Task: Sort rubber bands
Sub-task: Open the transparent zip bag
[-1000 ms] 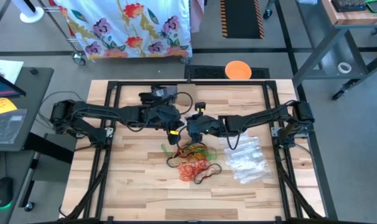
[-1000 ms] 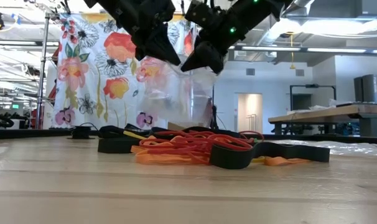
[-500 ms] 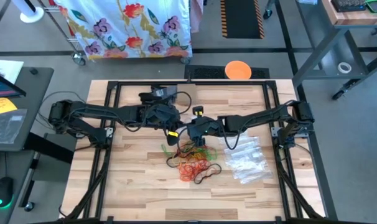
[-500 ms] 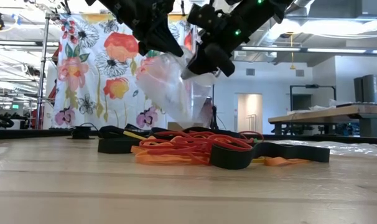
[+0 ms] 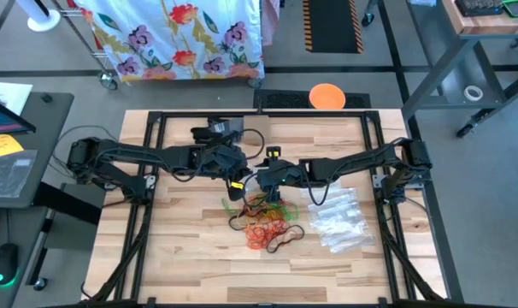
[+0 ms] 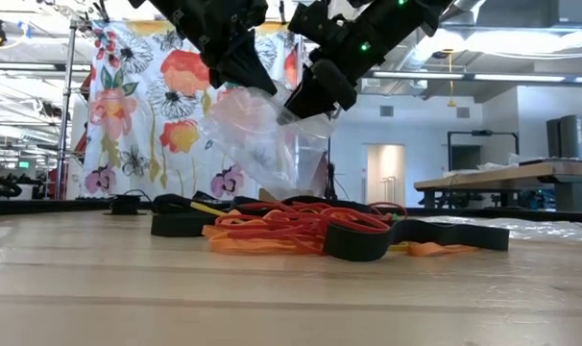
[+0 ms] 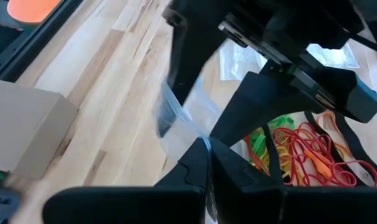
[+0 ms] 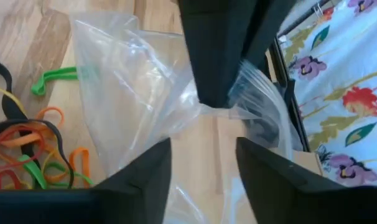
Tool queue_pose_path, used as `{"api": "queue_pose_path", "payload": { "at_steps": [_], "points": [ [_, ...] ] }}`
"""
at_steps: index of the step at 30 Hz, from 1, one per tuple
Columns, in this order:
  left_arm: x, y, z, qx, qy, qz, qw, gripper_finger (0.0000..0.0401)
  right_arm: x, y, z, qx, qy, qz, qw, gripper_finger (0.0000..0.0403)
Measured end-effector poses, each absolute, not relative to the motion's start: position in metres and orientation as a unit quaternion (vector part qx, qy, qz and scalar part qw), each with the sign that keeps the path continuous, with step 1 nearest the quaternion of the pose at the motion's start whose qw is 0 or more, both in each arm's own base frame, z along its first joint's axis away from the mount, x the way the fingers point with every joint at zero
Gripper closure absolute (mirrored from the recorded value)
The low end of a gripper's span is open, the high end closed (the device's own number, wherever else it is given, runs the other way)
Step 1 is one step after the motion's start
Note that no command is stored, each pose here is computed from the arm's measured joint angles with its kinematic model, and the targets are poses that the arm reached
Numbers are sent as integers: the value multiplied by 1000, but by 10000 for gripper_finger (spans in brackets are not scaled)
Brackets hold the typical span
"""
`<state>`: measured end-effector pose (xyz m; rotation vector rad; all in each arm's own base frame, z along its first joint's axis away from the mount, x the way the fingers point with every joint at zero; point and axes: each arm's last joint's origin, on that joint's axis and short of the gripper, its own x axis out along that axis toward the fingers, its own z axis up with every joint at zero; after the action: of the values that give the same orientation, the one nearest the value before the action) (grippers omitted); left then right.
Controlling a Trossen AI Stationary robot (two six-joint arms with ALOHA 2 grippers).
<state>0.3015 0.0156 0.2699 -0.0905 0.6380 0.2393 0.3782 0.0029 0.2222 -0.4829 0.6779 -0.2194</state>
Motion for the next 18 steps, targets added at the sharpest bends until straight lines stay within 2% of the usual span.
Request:
{"api": "queue_pose_path", "payload": {
  "at_steps": [7,18],
  "points": [
    [302,15,270,-41,312,119,942,401,378,3,223,-217,325,-115,913,169],
    [301,16,269,-48,316,129,939,401,379,7,225,-184,326,-117,920,158]
  ]
}}
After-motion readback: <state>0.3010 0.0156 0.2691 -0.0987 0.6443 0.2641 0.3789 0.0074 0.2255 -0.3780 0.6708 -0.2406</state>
